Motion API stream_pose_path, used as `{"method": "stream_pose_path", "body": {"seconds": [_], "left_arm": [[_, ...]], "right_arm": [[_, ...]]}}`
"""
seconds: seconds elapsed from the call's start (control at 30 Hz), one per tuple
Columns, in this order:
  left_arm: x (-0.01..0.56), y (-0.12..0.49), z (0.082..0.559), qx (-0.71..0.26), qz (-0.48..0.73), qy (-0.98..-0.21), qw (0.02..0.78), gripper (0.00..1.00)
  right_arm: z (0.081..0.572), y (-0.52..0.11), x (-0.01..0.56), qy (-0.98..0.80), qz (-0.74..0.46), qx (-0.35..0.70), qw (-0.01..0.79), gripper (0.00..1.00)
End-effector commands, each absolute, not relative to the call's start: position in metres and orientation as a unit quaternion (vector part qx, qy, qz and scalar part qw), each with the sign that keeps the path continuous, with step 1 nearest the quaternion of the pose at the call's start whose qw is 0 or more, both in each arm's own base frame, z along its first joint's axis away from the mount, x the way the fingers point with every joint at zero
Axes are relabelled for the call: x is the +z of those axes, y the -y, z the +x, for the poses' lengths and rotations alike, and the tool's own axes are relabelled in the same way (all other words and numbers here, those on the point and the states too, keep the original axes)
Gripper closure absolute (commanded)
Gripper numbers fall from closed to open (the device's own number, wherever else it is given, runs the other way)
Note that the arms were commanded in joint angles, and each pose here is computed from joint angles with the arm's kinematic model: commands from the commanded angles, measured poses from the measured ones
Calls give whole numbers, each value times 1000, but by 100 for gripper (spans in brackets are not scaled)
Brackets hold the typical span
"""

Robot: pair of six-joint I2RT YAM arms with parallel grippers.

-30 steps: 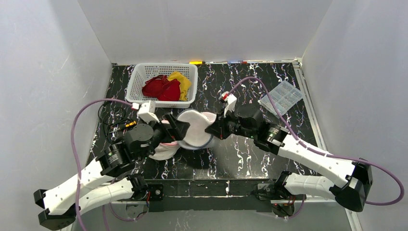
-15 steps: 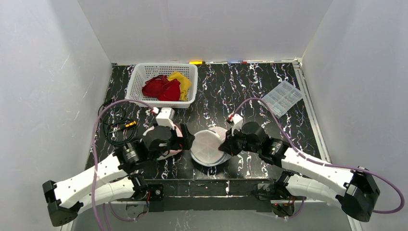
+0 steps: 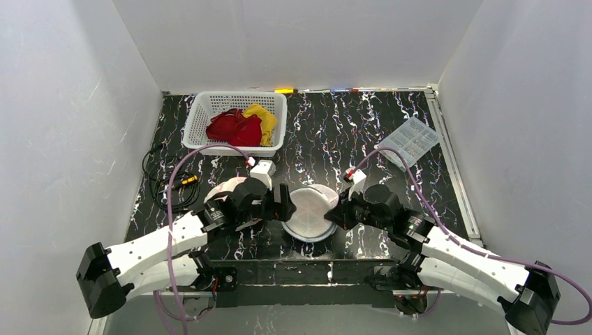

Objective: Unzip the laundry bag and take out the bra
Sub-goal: Unzip the laundry bag at the center of the board.

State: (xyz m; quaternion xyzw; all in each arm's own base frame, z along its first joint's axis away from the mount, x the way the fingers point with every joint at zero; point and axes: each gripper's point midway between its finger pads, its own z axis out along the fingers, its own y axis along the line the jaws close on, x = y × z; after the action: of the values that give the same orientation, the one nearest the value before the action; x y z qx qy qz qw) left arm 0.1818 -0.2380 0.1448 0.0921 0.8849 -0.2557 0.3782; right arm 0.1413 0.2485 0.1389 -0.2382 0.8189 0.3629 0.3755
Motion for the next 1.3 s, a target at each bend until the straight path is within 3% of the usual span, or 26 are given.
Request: {"method": "stream_pose_path", "body": {"seconds": [0.0,0.6,0.8,0.9,1.0,1.07,1.17,1.27], "left_arm": [[138,253,190,-317,91,-872,361,17],[141,272,182,-391,114,-852,328,43],[139,272,179,-393,117,-853,323,59],[139,276,180,-396,121,-854,316,76],[143,280,182,-396,119,-856,310,100],[151,283,184,-396,117,-858,306,100],[164,283,187,-387,106,-865,301,100],[183,284,194,-374,95,-872,300,100]], "right_arm": [[137,-244,136,-821,-223,371,373,99],[149,-232,131,-834,-173,350,390,99],[158,-222,128,-841,-129,333,407,99],[160,-222,130,-841,-122,332,409,97],[162,-221,142,-839,-118,332,415,65],[164,-219,158,-834,-115,332,425,40],[168,-214,186,-828,-110,325,444,15],[176,-203,209,-829,-102,295,464,5]]}}
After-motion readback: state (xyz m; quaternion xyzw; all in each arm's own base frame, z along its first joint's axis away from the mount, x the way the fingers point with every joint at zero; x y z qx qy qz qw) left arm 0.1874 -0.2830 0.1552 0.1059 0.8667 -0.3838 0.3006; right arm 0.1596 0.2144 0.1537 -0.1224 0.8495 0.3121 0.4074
